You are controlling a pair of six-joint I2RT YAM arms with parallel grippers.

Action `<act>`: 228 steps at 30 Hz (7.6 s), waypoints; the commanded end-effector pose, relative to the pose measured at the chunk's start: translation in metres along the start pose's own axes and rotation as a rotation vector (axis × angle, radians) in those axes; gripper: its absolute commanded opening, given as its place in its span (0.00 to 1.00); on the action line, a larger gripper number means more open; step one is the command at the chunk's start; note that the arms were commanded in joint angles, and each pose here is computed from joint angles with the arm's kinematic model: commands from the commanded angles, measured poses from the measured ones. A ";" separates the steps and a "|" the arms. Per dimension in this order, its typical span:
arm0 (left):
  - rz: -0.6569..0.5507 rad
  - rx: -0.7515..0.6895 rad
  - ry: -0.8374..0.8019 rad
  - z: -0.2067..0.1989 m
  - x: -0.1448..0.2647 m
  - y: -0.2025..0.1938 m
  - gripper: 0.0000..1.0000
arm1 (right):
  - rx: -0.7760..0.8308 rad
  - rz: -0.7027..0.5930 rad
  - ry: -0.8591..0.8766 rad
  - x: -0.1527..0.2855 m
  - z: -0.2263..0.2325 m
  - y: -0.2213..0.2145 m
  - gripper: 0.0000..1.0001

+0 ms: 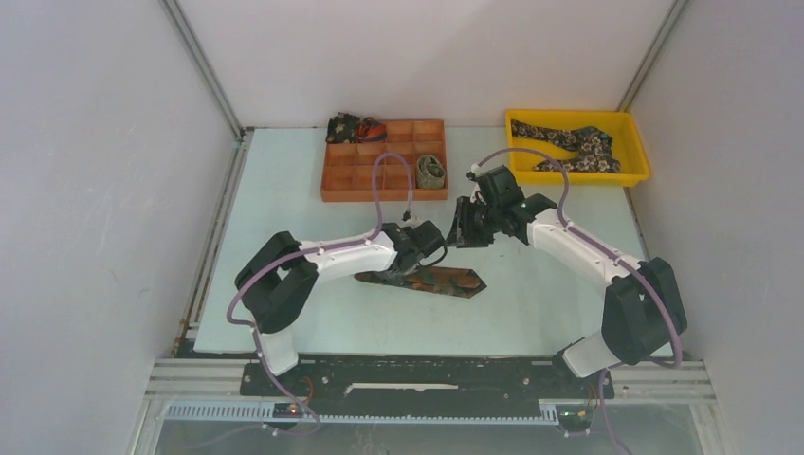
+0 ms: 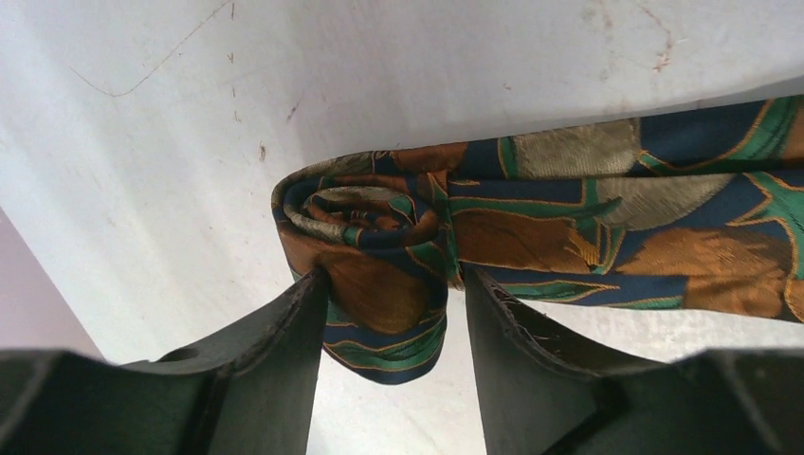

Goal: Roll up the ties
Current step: Roll the tie at the center of the board.

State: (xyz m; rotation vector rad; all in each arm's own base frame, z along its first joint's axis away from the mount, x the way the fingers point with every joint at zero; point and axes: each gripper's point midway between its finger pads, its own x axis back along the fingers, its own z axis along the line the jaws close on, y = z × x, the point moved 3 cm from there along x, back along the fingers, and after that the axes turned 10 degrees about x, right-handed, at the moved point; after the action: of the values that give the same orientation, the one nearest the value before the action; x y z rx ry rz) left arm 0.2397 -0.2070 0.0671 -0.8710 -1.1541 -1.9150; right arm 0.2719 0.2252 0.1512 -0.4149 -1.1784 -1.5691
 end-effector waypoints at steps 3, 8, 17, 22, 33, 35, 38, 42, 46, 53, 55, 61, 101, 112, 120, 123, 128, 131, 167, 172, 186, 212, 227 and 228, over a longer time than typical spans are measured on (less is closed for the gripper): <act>-0.083 0.099 -0.095 0.000 0.032 0.021 0.60 | 0.009 -0.056 0.051 0.006 0.015 0.010 0.38; -0.144 0.139 -0.105 0.014 0.050 0.030 0.63 | 0.005 -0.066 0.074 0.002 0.024 0.012 0.38; -0.243 0.274 -0.221 0.044 0.074 0.033 0.74 | 0.016 -0.087 0.117 -0.006 0.047 0.011 0.38; -0.318 0.399 -0.349 0.061 0.081 0.034 0.73 | 0.042 -0.075 0.134 -0.015 0.064 0.010 0.40; -0.423 0.681 -0.448 0.105 0.060 0.010 0.75 | 0.022 -0.043 0.134 -0.045 0.100 0.007 0.41; -0.418 0.723 -0.447 0.112 0.050 0.005 0.78 | 0.000 -0.047 0.129 -0.051 0.104 0.007 0.41; -0.402 0.758 -0.472 0.115 0.038 -0.001 0.78 | -0.035 -0.053 0.130 -0.059 0.109 0.006 0.41; -0.389 0.803 -0.487 0.114 0.026 -0.004 0.78 | -0.066 -0.046 0.147 -0.070 0.115 0.004 0.42; -0.360 0.822 -0.536 0.107 0.015 -0.005 0.78 | -0.075 -0.018 0.156 -0.081 0.121 0.001 0.43; -0.327 0.810 -0.568 0.098 0.005 -0.004 0.77 | -0.070 0.013 0.176 -0.098 0.139 -0.002 0.44; -0.321 0.806 -0.576 0.096 0.004 -0.005 0.77 | -0.074 0.022 0.168 -0.103 0.141 -0.002 0.44; -0.309 0.798 -0.581 0.094 0.002 -0.006 0.76 | -0.078 0.070 0.148 -0.114 0.143 -0.011 0.41; -0.244 0.756 -0.785 0.058 -0.012 -0.011 0.75 | -0.084 0.187 0.049 -0.159 0.092 -0.033 0.24; -0.196 0.764 -0.829 0.050 -0.025 -0.016 0.72 | -0.090 0.211 0.024 -0.167 0.081 -0.044 0.23; -0.184 0.774 -0.847 0.049 -0.031 -0.018 0.69 | -0.097 0.228 0.003 -0.172 0.072 -0.051 0.22; -0.180 0.776 -0.863 0.048 -0.032 -0.018 0.67 | -0.099 0.232 -0.007 -0.172 0.068 -0.054 0.21; -0.170 0.771 -0.886 0.045 -0.032 -0.019 0.64 | -0.103 0.239 -0.022 -0.173 0.062 -0.059 0.20; -0.166 0.765 -0.897 0.044 -0.032 -0.018 0.61 | -0.104 0.242 -0.025 -0.173 0.061 -0.062 0.20; -0.204 0.677 -0.495 0.065 -0.021 -0.016 0.18 | -0.052 -0.042 -0.029 -0.059 0.050 0.005 0.48; -0.209 0.646 -0.405 0.072 -0.018 -0.014 0.18 | -0.058 -0.057 -0.034 -0.049 0.043 0.002 0.49; -0.211 0.490 -0.191 0.078 -0.018 -0.009 0.16 | -0.083 -0.091 -0.025 -0.031 0.027 -0.002 0.50; -0.185 0.026 0.084 0.007 -0.008 -0.006 0.16 | -0.125 -0.153 -0.010 -0.004 0.006 -0.003 0.50; -0.108 -0.060 -0.007 -0.032 -0.002 -0.009 0.40 | -0.128 -0.183 0.002 0.009 0.006 0.002 0.50; -0.108 -0.055 -0.019 -0.033 0.000 -0.009 0.42 | -0.130 -0.184 0.002 0.009 0.006 0.002 0.50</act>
State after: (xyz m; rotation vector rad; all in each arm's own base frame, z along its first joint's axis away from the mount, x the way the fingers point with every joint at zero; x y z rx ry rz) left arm 0.2397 -0.2104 0.0612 -0.7097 -1.1267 -2.1179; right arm 0.2667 0.2265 0.1462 -0.4665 -1.1295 -1.7802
